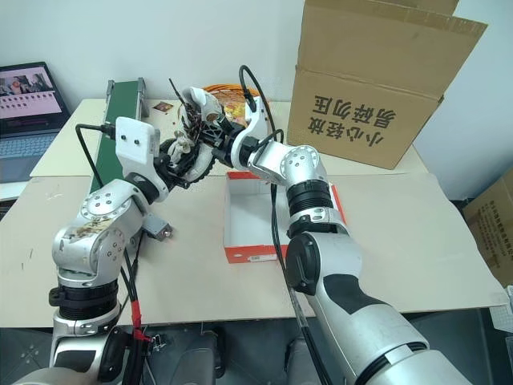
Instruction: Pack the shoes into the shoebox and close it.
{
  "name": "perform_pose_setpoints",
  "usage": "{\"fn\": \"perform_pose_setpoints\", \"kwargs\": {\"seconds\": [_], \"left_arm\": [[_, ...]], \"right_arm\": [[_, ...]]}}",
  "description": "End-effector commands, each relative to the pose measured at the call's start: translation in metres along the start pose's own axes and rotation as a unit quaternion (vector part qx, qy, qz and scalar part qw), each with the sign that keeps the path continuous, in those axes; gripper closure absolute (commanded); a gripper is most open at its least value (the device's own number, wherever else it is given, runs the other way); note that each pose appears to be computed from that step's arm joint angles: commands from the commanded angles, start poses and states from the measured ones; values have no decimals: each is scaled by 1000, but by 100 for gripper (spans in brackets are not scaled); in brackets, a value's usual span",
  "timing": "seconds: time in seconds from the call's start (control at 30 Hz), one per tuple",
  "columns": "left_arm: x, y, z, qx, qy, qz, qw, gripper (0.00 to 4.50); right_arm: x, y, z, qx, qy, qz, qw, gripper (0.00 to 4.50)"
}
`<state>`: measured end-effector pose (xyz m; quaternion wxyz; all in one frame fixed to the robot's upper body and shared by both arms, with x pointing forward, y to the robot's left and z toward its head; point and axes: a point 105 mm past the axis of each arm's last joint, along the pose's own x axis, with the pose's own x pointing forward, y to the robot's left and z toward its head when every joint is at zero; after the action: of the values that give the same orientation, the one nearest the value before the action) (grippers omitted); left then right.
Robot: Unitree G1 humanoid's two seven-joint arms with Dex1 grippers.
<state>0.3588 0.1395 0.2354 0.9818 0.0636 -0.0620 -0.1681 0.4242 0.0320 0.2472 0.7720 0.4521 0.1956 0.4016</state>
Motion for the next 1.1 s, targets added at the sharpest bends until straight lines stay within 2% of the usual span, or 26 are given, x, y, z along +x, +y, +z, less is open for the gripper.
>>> {"fn": "perform_pose_setpoints", "kwargs": {"seconds": [0.03, 0.13, 0.23, 0.3, 0.37, 0.43, 0.5, 0.6, 0.7, 0.83, 1.1], "left_arm": [[0, -18, 9, 6, -20, -40, 999, 140], [0, -18, 6, 18, -17, -39, 999, 140], [-1, -19, 7, 18, -20, -41, 999, 140], [-1, -19, 7, 19, -20, -41, 999, 140], [-2, -19, 6, 21, -17, -41, 999, 140], [-3, -17, 4, 25, -13, -39, 999, 140], [-3, -14, 3, 26, -10, -35, 999, 140], [-2, -12, 1, 27, -5, -32, 999, 140], [0, -12, -2, 24, -1, -33, 999, 140], [3, -18, -2, 23, -2, -44, 999, 140], [3, -17, -1, 21, -5, -43, 999, 140]], "right_arm": [[-4, 34, 29, 16, -63, 57, 996, 344], [-12, 27, 59, 33, -143, 31, 989, 344], [-26, 15, 89, 10, -219, -17, 976, 344], [-39, 7, 107, -72, -258, -72, 961, 344], [-51, 5, 120, -198, -260, -125, 937, 344], [-55, 13, 119, -310, -211, -145, 916, 344], [-58, 14, 111, -380, -150, -164, 898, 344], [-69, 6, 94, -406, -53, -189, 892, 344], [-79, 3, 77, -401, 27, -195, 895, 344], [-88, -14, 50, -345, 118, -223, 904, 344], [-111, -89, 30, -296, 180, -339, 875, 344]]}}
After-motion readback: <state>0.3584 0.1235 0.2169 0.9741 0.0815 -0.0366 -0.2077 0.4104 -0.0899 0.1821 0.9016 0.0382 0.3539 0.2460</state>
